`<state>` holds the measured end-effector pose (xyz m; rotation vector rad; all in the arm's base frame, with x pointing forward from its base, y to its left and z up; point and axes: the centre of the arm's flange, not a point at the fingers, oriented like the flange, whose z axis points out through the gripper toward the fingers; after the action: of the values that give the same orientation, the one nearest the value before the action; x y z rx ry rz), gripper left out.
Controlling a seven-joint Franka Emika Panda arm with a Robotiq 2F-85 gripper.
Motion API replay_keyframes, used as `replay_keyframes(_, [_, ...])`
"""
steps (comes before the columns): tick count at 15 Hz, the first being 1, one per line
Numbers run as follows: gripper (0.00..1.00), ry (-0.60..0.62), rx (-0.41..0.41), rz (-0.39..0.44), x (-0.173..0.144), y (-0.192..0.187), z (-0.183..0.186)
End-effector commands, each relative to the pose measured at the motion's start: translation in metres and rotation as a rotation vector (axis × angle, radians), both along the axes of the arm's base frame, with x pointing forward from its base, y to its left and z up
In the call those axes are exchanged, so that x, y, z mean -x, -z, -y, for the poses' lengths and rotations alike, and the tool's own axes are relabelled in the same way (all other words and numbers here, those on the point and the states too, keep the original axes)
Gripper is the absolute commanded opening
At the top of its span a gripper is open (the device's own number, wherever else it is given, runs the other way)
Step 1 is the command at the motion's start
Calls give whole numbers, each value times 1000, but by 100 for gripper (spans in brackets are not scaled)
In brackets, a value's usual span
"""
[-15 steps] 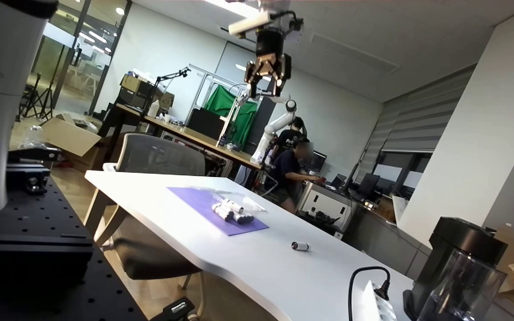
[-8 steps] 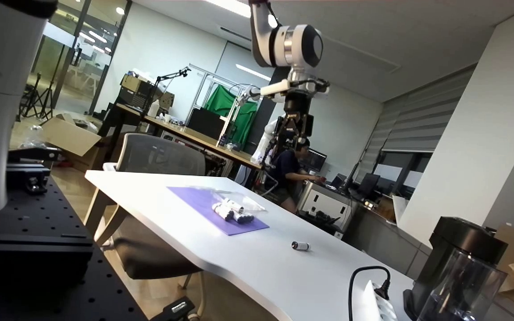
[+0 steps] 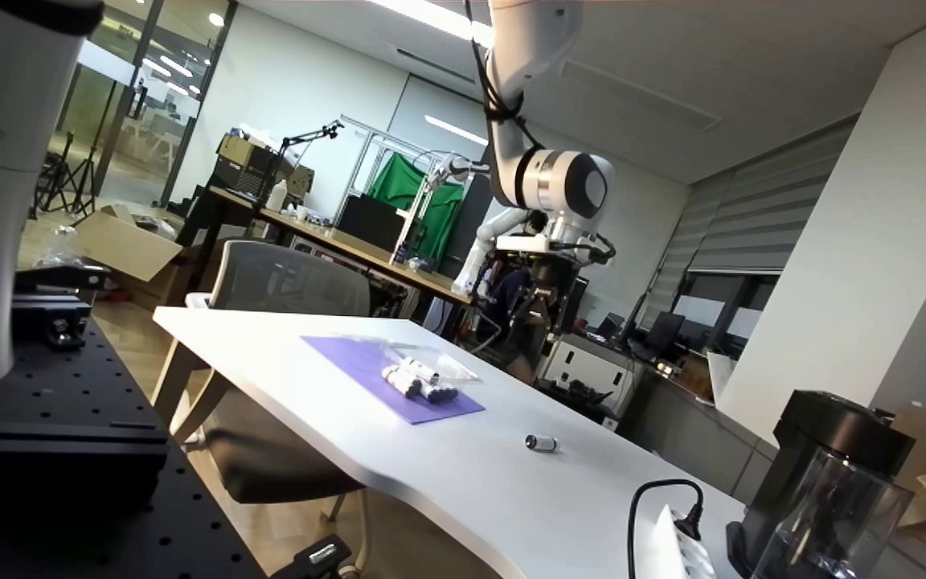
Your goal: Pick up the bottle from the table and put it in the clear container
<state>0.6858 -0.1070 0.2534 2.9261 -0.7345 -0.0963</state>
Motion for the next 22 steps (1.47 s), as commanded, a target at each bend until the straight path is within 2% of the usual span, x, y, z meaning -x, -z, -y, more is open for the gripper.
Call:
replay_keyframes(1, [100, -4, -2, -5, -3, 5, -1])
replay_keyframes(6, [100, -8, -2, -5, -8, 0, -2])
replay_keyframes(9, [100, -45, 0, 5, -32, 12, 17])
replay_keyframes(15, [100, -118, -1, 56, -93, 70, 56])
replay_keyframes(20, [100, -67, -52, 137, -127, 120, 59])
replay_keyframes(22, [100, -66, -42, 162, -135, 131, 56])
